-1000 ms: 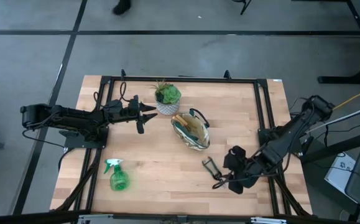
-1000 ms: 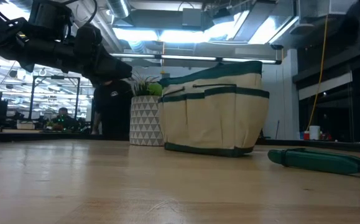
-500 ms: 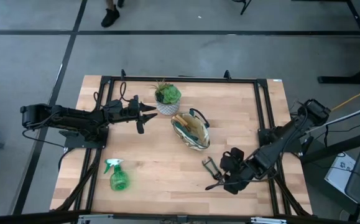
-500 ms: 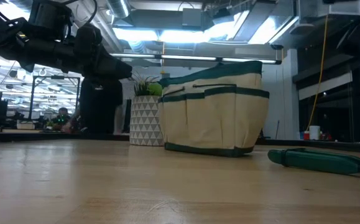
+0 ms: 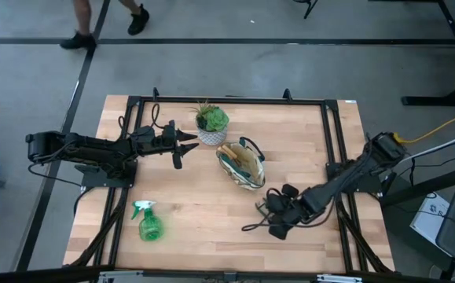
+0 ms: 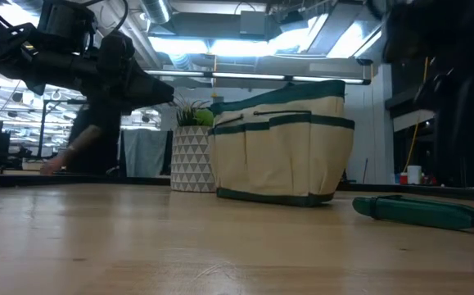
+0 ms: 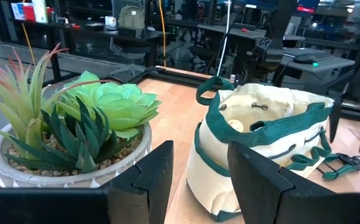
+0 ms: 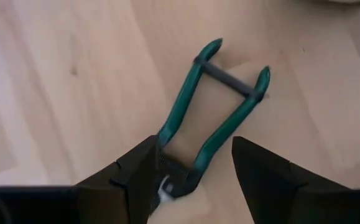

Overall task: Pick & Place Garden tools in Gardening bag
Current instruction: Put the shear scissors into the gardening bag

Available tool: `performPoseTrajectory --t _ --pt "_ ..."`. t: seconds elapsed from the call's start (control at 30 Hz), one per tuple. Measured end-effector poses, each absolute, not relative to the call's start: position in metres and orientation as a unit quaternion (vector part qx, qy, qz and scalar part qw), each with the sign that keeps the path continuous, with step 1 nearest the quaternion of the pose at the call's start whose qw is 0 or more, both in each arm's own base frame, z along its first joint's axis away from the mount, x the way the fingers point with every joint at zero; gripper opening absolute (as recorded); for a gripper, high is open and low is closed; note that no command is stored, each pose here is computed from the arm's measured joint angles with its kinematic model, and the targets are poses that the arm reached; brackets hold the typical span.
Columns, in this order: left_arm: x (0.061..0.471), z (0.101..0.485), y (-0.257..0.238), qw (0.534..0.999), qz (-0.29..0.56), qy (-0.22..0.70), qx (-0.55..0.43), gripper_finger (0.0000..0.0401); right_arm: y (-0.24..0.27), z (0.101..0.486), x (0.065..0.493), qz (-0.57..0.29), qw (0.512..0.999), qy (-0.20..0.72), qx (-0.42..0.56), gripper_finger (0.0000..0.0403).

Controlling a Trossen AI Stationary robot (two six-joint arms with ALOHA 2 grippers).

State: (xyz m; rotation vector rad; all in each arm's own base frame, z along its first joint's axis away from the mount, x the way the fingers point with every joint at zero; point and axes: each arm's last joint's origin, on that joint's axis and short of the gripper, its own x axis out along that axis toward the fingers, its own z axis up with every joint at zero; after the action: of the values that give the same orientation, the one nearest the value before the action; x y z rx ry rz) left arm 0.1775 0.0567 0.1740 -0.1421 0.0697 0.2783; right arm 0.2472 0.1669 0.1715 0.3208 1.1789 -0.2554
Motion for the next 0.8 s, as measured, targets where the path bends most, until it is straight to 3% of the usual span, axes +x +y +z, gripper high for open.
performPoseTrajectory --t 0.8 --pt "0.177 0.174 0.057 0.987 0.139 0.034 -0.071 0.0148 0.155 0.155 0.274 -0.054 0.825 0.554 0.098 0.0209"
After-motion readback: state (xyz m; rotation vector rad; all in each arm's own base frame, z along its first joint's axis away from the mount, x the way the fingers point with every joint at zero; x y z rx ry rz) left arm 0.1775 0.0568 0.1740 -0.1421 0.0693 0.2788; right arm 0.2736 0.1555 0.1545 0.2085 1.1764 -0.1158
